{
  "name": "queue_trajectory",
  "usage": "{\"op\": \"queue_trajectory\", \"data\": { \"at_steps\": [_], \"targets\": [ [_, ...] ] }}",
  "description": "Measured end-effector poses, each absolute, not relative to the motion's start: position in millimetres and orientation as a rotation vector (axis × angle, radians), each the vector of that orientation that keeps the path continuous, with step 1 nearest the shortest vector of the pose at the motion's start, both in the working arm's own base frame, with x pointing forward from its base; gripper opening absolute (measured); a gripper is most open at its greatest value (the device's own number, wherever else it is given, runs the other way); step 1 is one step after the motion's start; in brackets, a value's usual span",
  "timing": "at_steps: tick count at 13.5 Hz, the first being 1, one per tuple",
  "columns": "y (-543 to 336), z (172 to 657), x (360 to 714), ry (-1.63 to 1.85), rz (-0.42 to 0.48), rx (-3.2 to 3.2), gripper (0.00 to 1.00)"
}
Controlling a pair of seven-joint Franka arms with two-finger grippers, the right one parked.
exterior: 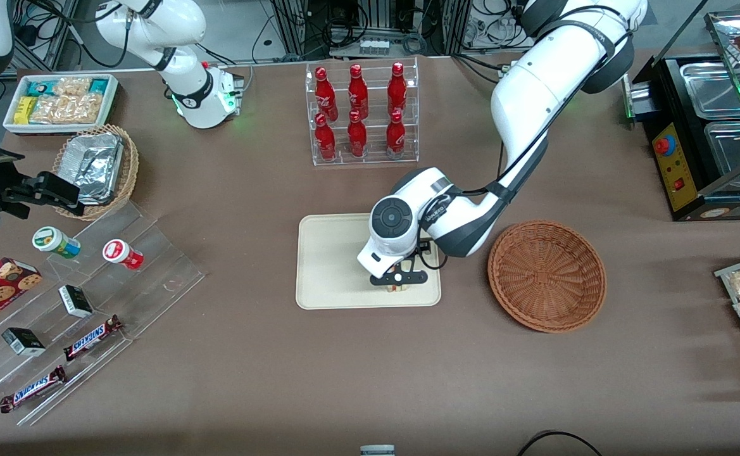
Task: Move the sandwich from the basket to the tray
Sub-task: 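Open the left gripper, release the sandwich, and lift away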
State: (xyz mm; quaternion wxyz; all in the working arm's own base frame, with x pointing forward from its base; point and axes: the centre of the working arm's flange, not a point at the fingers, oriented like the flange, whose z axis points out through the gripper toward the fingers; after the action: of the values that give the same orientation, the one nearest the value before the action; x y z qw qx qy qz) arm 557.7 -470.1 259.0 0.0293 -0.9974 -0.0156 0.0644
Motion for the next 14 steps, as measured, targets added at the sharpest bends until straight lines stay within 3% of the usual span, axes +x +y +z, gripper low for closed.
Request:
{"op": "queue_trajectory", "data": {
  "at_steps": [6,14],
  "targets": [
    [-436,321,597,-0.210,0.137,-3.041,1.00],
    [-321,439,648,-0.330,0.190,-3.102,1.00]
  ]
}}
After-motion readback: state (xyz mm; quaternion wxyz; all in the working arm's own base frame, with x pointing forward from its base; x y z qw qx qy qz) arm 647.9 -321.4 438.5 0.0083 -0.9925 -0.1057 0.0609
